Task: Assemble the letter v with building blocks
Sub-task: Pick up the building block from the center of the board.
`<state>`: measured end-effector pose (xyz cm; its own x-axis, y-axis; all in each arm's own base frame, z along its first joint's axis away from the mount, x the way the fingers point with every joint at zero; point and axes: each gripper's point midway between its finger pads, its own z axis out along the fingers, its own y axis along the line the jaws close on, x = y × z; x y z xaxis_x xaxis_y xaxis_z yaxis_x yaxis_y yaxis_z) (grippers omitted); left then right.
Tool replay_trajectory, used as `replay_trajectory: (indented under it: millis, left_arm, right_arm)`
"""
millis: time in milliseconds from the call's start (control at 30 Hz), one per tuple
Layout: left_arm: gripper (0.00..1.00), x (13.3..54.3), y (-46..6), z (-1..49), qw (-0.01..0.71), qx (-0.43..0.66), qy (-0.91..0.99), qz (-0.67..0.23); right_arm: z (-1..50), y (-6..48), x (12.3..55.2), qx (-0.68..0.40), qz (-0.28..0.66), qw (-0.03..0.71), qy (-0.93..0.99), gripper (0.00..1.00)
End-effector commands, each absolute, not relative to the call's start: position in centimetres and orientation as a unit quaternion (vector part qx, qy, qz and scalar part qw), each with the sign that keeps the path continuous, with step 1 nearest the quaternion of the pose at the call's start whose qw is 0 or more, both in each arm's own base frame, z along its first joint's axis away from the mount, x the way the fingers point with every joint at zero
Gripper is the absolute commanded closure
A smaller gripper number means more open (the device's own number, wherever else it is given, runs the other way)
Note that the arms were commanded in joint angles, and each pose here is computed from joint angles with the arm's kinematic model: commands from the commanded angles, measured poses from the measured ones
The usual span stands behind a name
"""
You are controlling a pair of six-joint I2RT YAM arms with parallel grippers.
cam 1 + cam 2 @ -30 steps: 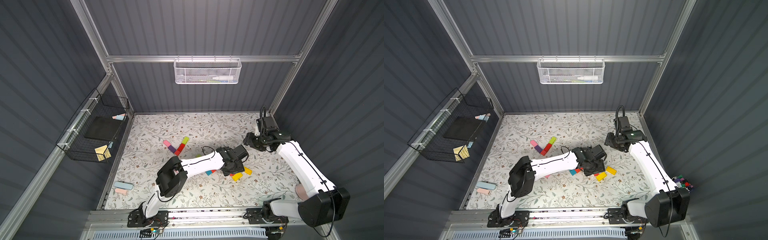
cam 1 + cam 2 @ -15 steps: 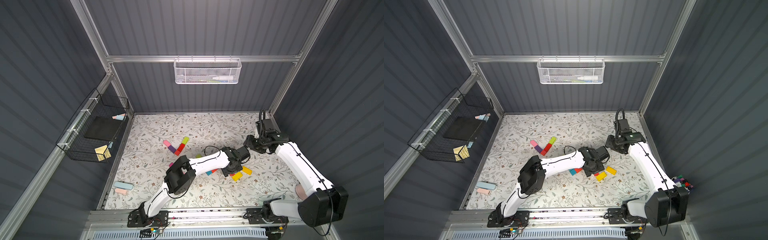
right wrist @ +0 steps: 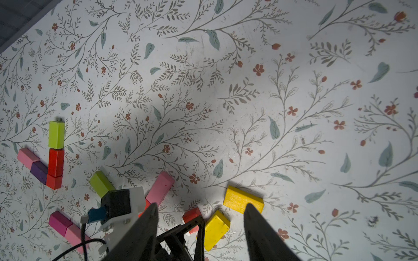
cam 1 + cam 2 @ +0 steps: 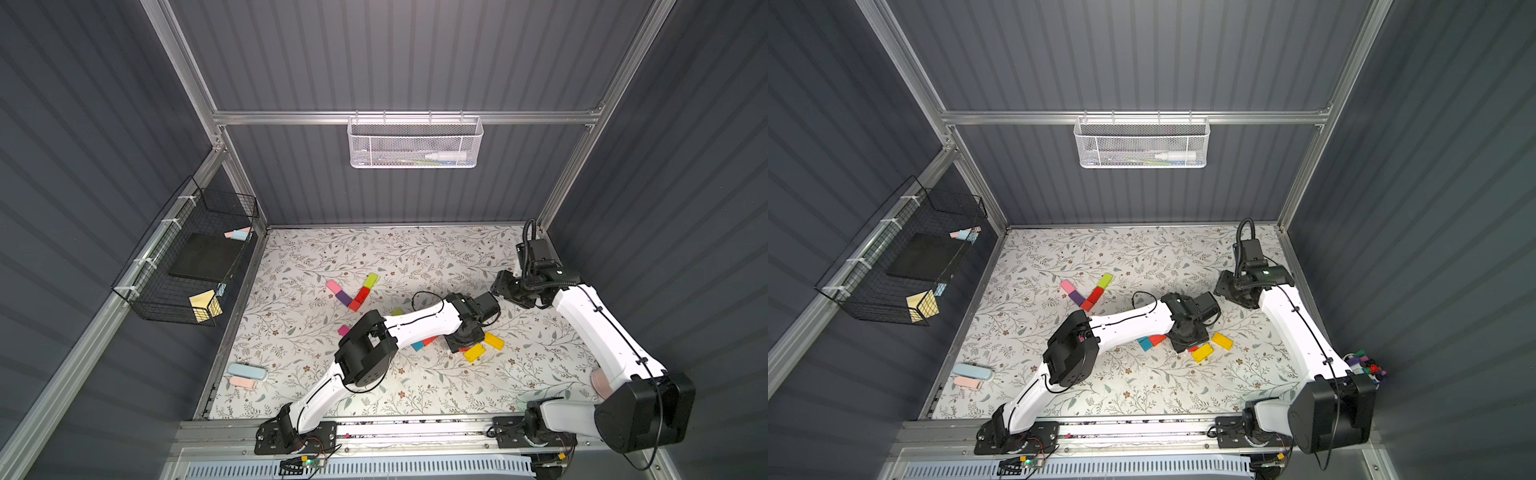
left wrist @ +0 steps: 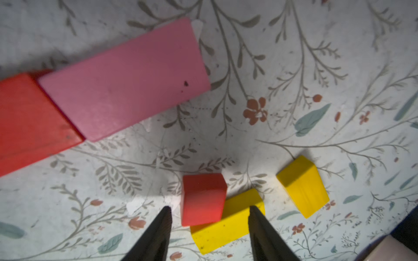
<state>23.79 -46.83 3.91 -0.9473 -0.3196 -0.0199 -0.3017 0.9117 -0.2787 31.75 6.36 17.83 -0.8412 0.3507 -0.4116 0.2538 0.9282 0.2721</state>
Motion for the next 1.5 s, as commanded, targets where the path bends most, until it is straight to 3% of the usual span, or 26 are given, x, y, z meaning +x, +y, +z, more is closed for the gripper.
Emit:
replay_trajectory:
  millis: [0,100,200,500,700,1100,1300,1433,1467]
  left_arm:
    - [0.43,23.7,-45.8,2.8,0.023,-0.152,0.98,-0.123]
    - [0.45,23.8,-45.1,1.7,0.017,-0.157,0.981,-0.117]
    - [0.57,23.9,-45.0,0.8,0.015,-0.153,0.982,-0.114]
    - [0.6,24.5,-44.8,0.7,0.026,-0.14,0.984,-0.107]
    - [0.99,24.5,-45.4,1.7,0.028,-0.135,0.982,-0.132]
    - [1.0,26.6,-46.8,14.2,0.105,-0.14,0.954,-0.243]
    - [1.0,25.5,-41.6,19.5,0.137,-0.187,0.944,-0.234]
    - [1.0,21.4,-36.8,17.9,0.095,-0.221,0.948,-0.209]
    - [1.0,20.3,-35.5,17.5,0.086,-0.235,0.947,-0.204]
  right_arm:
    - [17.4,5.8,31.1,0.161,0.098,0.226,0.956,0.39]
    - [17.3,5.7,30.8,0.163,0.102,0.225,0.955,0.39]
    - [17.2,5.7,30.3,0.164,0.105,0.223,0.955,0.39]
    - [16.5,5.4,28.7,0.165,0.101,0.212,0.958,0.38]
    - [16.8,5.2,28.4,0.166,0.099,0.219,0.956,0.38]
    - [18.2,5.6,29.1,0.161,0.11,0.23,0.953,0.38]
    - [17.7,6.7,29.6,0.156,0.138,0.214,0.954,0.35]
    - [17.5,7.9,29.9,0.145,0.163,0.204,0.954,0.35]
    - [17.4,8.1,30.0,0.142,0.163,0.204,0.955,0.31]
